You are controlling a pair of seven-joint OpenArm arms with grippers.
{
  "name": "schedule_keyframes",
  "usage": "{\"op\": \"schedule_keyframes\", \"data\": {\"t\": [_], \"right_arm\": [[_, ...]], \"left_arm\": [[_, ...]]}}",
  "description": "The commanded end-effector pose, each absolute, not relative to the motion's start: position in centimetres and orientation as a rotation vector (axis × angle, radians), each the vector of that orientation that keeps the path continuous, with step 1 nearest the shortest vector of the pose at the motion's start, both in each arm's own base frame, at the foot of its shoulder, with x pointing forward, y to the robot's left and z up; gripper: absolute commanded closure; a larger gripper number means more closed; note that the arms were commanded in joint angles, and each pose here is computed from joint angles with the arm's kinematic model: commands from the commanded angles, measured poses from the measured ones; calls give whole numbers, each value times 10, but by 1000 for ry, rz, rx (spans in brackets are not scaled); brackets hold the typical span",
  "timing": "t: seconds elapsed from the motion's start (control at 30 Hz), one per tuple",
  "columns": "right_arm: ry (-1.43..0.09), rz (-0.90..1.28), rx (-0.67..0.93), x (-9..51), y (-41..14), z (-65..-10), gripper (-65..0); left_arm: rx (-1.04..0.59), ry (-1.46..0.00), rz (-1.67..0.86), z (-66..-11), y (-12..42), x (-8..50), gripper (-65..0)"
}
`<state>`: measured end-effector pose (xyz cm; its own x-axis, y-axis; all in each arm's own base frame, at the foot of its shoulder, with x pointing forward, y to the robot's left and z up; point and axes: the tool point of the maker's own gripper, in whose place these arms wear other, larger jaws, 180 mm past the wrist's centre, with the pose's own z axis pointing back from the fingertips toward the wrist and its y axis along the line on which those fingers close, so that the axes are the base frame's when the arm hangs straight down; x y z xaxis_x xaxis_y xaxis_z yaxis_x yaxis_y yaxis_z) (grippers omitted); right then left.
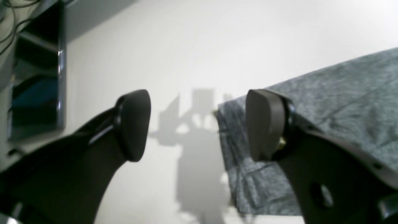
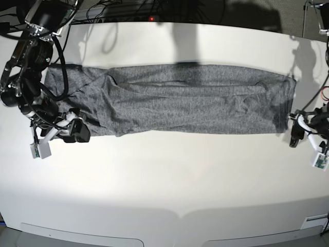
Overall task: Fold the T-shirt properly
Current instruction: 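Release the strip end and move the left gripper to the other end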
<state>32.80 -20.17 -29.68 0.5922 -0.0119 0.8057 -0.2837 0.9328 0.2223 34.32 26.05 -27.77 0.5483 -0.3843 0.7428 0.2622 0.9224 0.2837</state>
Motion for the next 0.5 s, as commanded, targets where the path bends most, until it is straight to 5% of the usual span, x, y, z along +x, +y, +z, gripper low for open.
{"op": "schedule_keyframes", "data": {"t": [0.0, 0.27, 0.47], "right_arm": [[-990, 184, 346, 336, -202, -279, -270], [-980, 185, 345, 335, -202, -280, -270], [-979, 186, 345, 335, -202, -280, -270]], "left_arm": [[164, -955, -382, -262, 271, 349, -451], [166, -795, -256, -304, 338, 338, -451], [-86, -626, -156, -350, 358, 319, -451]]}}
